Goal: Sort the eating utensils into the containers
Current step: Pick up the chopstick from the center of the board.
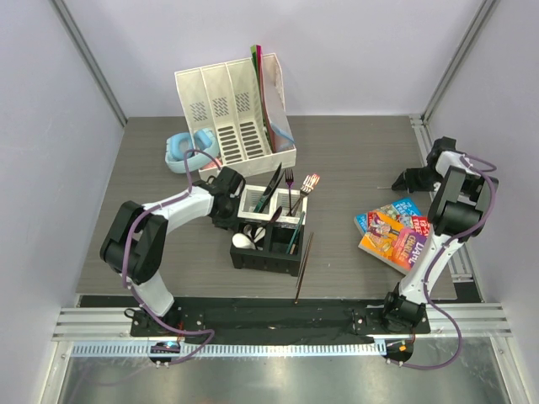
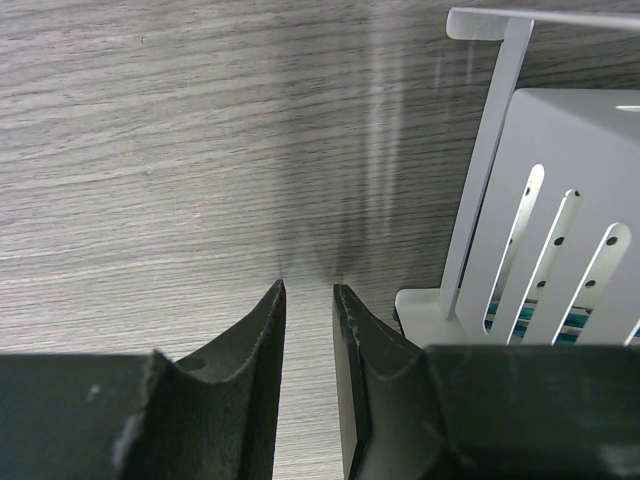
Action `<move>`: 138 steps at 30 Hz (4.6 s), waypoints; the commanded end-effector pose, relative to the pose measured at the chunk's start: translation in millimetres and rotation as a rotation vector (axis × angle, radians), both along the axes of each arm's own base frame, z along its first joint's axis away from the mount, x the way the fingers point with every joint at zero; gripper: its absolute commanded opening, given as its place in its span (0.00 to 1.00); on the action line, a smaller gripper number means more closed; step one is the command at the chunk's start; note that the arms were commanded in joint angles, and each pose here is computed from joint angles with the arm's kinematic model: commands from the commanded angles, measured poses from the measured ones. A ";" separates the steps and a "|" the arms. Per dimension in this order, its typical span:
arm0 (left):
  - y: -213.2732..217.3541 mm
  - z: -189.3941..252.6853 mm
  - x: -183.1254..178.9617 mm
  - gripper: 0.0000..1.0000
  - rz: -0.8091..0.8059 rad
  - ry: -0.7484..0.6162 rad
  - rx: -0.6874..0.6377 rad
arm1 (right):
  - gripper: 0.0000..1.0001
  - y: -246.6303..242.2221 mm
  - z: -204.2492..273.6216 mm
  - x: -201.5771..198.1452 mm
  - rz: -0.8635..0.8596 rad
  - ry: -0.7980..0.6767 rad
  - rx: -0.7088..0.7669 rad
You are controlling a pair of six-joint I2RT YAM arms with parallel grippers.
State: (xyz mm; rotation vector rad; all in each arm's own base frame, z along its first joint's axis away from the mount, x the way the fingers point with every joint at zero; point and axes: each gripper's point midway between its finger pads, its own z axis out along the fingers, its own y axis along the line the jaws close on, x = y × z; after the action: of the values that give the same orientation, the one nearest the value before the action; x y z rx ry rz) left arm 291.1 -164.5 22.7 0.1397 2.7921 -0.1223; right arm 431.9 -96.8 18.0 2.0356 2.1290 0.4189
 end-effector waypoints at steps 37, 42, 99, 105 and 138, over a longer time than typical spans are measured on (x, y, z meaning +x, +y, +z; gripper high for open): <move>3.4 16.0 8.8 0.25 0.011 -0.052 0.010 | 0.49 -19.7 1.8 -34.4 -0.228 0.309 -0.053; 4.9 15.3 7.4 0.25 0.010 -0.051 0.012 | 0.50 -25.6 6.4 -10.0 -0.250 0.252 -0.044; 17.7 7.0 -2.3 0.24 0.018 -0.028 0.059 | 0.01 -20.6 -45.1 -27.5 -0.164 0.409 -0.266; 18.5 7.2 -2.5 0.25 0.023 -0.028 0.063 | 0.01 -17.6 -48.7 -17.4 -0.139 0.363 -0.269; 10.3 9.4 2.9 0.24 0.010 -0.042 0.024 | 0.01 104.6 116.3 20.1 0.103 -0.235 0.091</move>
State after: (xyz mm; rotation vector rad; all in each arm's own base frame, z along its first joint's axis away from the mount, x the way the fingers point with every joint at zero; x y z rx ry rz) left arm 286.3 -150.9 19.4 0.1271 2.8023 -0.0405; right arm 459.7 -12.5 91.8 1.9504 2.0705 0.5874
